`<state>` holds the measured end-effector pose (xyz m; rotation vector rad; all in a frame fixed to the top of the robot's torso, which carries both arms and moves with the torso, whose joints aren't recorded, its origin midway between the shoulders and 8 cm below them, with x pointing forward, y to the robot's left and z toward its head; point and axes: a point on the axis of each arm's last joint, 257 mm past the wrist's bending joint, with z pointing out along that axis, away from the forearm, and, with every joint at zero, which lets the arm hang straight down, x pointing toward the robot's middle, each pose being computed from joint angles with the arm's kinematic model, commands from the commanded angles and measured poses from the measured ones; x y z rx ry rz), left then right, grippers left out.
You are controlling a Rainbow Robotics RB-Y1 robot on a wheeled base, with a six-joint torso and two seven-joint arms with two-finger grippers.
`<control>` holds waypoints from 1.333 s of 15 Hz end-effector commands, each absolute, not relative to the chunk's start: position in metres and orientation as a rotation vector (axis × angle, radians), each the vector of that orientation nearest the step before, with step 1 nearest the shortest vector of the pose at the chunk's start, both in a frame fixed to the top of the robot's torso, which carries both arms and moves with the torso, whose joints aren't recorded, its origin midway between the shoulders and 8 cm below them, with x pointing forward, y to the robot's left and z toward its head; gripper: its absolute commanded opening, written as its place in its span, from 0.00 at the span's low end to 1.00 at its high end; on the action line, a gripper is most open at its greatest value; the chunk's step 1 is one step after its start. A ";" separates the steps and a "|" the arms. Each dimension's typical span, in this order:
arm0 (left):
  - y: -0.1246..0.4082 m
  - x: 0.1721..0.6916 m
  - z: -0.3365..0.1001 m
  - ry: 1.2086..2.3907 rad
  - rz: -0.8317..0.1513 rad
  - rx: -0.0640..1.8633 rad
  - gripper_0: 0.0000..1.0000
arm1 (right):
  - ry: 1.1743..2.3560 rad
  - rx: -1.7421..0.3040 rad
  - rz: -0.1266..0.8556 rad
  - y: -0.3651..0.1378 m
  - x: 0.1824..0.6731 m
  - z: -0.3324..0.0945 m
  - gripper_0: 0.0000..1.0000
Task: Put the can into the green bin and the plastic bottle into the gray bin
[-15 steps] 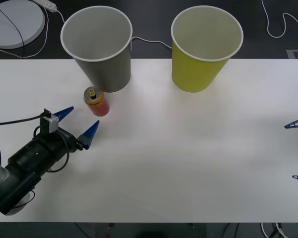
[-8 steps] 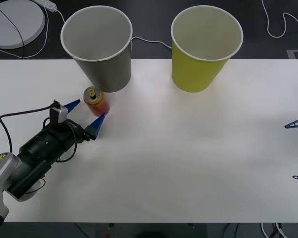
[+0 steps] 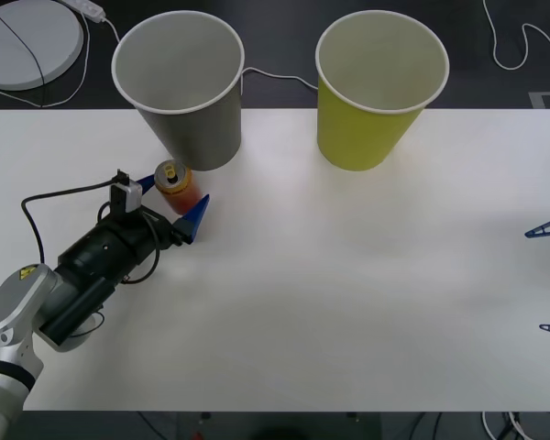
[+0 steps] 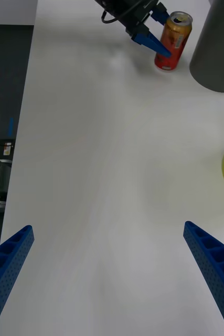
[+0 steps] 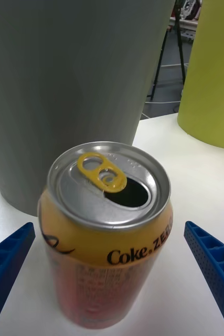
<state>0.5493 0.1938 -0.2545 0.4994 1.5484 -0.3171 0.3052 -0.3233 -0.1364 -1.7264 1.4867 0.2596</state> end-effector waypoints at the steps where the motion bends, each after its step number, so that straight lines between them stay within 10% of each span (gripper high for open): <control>1: 0.187 0.559 -0.258 1.557 -0.321 0.496 1.00 | 1.487 -1.726 0.260 -0.323 0.305 -0.136 1.00; 7: 0.183 0.567 -0.257 1.557 -0.315 0.508 1.00 | 1.487 -1.726 0.260 -0.323 0.305 -0.136 1.00; 8: 0.183 0.567 -0.256 1.557 -0.314 0.506 0.84 | 1.487 -1.726 0.260 -0.323 0.305 -0.136 1.00; 9: 0.183 0.567 -0.256 1.557 -0.314 0.506 0.22 | 1.487 -1.726 0.260 -0.323 0.305 -0.136 1.00; 10: 0.183 0.567 -0.257 1.558 -0.316 0.506 0.00 | 1.487 -1.726 0.260 -0.323 0.305 -0.136 1.00; 20: 0.191 0.563 -0.255 1.553 -0.318 0.534 0.00 | 1.487 -1.726 0.260 -0.323 0.305 -0.136 1.00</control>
